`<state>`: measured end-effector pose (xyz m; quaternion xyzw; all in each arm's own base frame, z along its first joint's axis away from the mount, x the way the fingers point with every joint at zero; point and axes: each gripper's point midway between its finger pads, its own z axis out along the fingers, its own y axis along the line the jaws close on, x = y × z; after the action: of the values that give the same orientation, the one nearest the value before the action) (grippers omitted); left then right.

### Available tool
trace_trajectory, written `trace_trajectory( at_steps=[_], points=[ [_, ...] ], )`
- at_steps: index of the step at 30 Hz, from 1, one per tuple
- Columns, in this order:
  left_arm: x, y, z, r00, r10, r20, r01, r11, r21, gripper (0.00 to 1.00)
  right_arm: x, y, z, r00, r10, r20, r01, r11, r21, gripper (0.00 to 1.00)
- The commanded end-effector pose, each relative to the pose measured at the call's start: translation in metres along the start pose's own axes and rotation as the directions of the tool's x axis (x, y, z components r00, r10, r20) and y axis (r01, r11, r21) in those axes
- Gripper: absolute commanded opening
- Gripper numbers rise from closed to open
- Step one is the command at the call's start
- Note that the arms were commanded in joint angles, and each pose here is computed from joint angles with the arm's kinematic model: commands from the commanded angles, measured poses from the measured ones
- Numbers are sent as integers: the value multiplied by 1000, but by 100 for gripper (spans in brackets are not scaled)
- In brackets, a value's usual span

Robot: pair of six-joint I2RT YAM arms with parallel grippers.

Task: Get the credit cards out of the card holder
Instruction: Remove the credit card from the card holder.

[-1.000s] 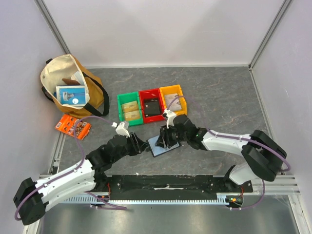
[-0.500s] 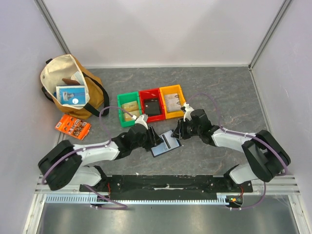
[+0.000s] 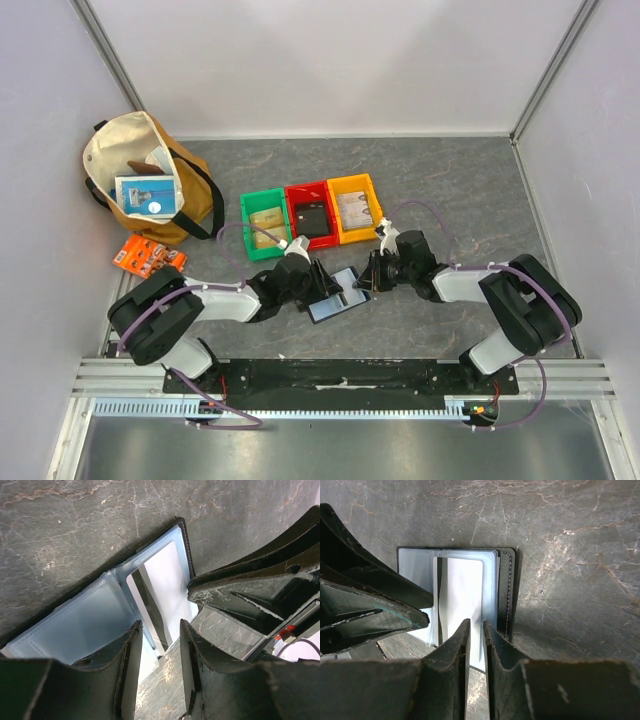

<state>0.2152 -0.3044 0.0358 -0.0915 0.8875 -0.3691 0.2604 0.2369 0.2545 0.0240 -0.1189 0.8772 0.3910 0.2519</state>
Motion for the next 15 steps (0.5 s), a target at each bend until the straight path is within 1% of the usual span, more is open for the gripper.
trace_trajectory(
  at_steps=[1,5,12,15],
  points=[
    [0,-14,5,998,-63,-6,64,996,61,42,23,-6,0,998,35,-58,-35,999,0,23],
    [5,-11,6,996,-85,-21,86,995,56,41,22,-6,-1,998,33,-55,-33,999,-1,22],
    [7,2,0,985,-171,7,171,984,54,35,23,-7,-2,998,42,-55,-42,999,4,22],
    [8,4,-3,978,-207,14,206,976,76,32,24,-7,-2,997,42,-57,-42,999,4,22]
  ],
)
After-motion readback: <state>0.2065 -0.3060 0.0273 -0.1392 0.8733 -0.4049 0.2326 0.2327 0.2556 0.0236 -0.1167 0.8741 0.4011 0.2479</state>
